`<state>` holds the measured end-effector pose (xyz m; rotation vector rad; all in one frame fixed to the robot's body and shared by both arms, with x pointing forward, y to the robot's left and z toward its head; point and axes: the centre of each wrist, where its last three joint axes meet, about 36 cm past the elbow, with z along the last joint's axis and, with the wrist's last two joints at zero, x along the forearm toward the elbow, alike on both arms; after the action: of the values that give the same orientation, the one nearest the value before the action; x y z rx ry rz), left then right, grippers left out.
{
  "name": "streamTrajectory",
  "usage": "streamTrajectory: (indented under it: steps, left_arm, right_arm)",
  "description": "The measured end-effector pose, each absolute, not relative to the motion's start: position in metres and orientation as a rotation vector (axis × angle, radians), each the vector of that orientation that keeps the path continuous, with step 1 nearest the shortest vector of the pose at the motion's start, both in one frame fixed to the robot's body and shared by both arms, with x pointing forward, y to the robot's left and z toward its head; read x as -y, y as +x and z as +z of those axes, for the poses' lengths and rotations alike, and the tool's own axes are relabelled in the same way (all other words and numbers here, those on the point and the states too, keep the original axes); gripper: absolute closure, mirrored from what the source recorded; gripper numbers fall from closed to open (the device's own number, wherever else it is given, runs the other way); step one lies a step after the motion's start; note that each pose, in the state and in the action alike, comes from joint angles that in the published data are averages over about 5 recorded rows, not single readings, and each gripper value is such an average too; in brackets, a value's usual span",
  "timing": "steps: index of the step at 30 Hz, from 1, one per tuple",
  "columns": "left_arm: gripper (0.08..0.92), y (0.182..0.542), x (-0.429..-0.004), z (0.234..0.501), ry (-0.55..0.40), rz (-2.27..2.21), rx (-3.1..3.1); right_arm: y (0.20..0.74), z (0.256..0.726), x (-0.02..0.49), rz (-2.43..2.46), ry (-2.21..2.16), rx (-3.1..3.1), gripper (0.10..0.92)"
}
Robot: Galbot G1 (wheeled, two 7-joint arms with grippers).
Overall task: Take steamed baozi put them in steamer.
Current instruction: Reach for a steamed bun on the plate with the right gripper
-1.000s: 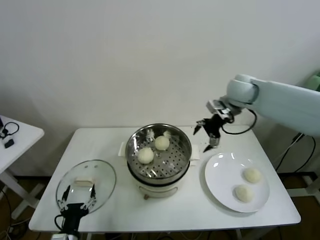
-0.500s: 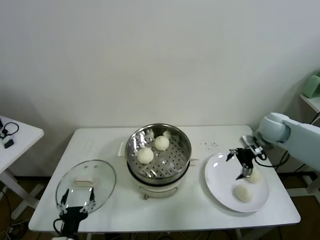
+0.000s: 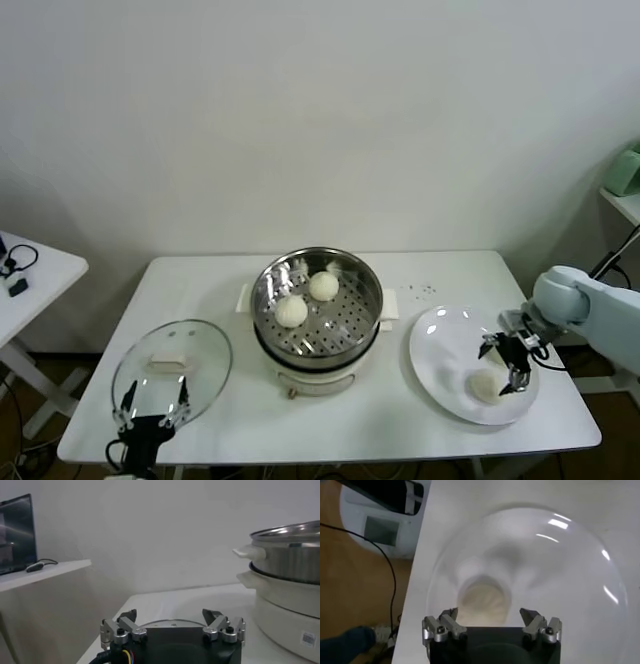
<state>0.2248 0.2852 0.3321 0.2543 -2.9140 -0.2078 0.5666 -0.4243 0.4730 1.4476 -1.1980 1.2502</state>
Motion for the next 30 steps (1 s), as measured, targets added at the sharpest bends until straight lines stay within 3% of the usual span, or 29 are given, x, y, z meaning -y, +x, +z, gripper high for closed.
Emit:
streamTrajectory:
  steps: [15,30]
  left_arm:
    - [0.177,0.224,-0.285,0.33,0.257,-0.192,2.905]
    - [0.177,0.225,-0.282,0.334,0.253,-0.156,2.909]
  right_arm:
    - [0.565,0.45,0.419,1.266,1.462,1.155,0.2]
    - [0.565,0.448,0.421,1.281,1.463,1.154,0.31]
